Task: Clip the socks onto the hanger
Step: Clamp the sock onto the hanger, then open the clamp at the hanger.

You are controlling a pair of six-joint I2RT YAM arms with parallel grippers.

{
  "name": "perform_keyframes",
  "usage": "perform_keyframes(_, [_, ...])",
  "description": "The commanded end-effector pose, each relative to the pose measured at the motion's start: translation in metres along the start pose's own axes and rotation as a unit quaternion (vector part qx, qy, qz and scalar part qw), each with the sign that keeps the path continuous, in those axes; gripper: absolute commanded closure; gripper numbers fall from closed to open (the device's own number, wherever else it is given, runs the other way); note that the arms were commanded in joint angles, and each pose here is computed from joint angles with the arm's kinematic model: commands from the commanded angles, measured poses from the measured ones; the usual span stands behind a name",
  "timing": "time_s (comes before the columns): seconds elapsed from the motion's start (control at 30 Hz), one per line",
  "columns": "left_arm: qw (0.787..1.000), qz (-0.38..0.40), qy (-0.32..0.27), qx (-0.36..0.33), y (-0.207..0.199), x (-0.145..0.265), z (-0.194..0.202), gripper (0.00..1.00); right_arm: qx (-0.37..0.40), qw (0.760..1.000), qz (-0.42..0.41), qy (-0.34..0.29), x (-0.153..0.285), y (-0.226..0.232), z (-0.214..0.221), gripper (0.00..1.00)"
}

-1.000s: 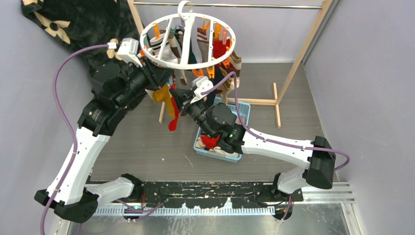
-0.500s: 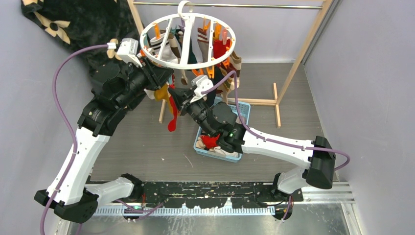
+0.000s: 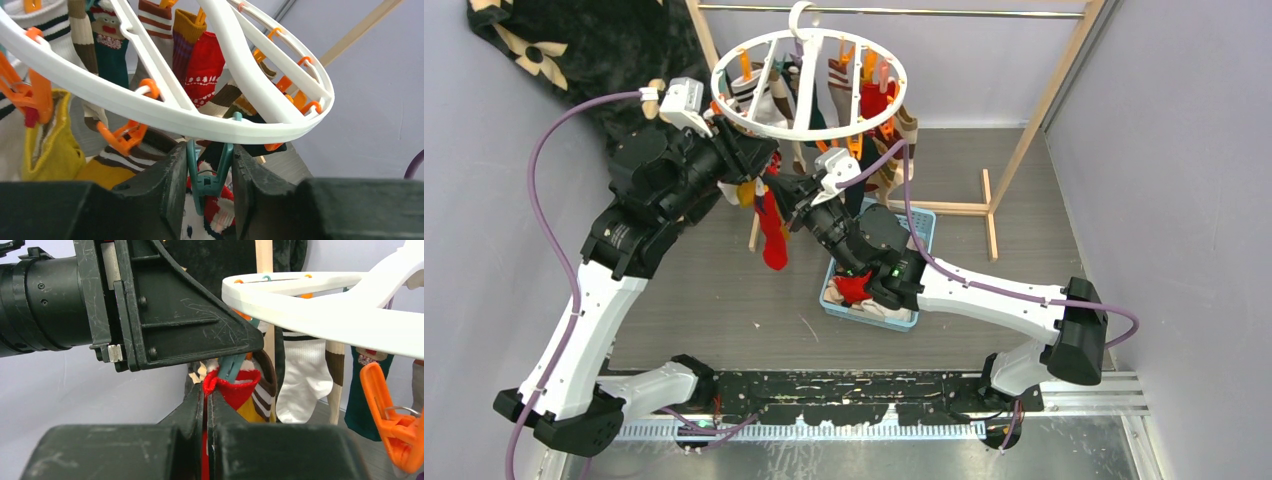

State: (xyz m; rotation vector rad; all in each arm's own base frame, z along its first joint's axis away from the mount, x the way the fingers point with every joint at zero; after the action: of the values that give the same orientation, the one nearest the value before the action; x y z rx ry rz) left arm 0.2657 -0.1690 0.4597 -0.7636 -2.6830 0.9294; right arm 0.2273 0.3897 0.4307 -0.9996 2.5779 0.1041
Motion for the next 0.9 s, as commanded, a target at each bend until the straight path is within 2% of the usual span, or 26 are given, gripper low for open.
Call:
perform_keyframes(0.0, [0.999, -0.010, -0.032, -0.007, 0.000, 0.009, -0.013, 0.58, -0.008, 0.999, 0.010, -0.036, -0.001, -0.008, -0.026, 0.99])
perform_keyframes(0.07, [0.999, -0.011, -0.035, -0.008, 0.000, 0.009, -0.015, 0.51, -0.006, 0.999, 0.012, -0.031, 0.001, -0.009, -0.024, 0.99])
perform_keyframes(0.13, [0.999, -0.013, -0.035, -0.008, 0.000, 0.010, -0.015, 0.49, -0.007, 0.999, 0.015, -0.031, 0.002, -0.010, -0.023, 0.92])
perform_keyframes(0.3, [0.999, -0.016, -0.037, -0.008, 0.001, 0.010, -0.015, 0.49, -0.007, 1.000, 0.015, -0.024, 0.005, -0.011, -0.023, 0.59])
perform_keyframes(0.47, [0.999, -0.021, -0.042, -0.011, 0.001, 0.014, -0.018, 0.48, -0.018, 1.000, 0.019, -0.017, 0.016, -0.018, -0.026, 0.18])
perform_keyframes(0.57, [0.999, -0.021, -0.044, -0.012, 0.000, 0.018, -0.020, 0.46, -0.033, 0.999, 0.018, -0.006, 0.031, -0.028, -0.028, 0.15])
perform_keyframes(0.7, [0.999, -0.022, -0.037, -0.010, 0.000, 0.026, -0.017, 0.40, -0.077, 0.997, 0.006, 0.000, 0.053, -0.047, -0.033, 0.16])
perform_keyframes(0.87, [0.999, -0.021, -0.029, -0.005, 0.003, 0.037, -0.007, 0.39, -0.110, 0.993, -0.013, 0.028, 0.078, -0.062, -0.033, 0.18])
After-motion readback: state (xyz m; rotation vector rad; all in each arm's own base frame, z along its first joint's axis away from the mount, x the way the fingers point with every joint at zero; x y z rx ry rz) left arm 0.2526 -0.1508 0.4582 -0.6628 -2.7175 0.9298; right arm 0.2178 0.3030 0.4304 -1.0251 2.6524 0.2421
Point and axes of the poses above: each gripper's point midway between its finger pads, its own x axis back along the fingers, its own y axis along the line the jaws close on, z = x × y, the point moved 3 cm from there along x, back along the fingers, and after that the axes turned 13 degrees about x, right-handed, at the moved point
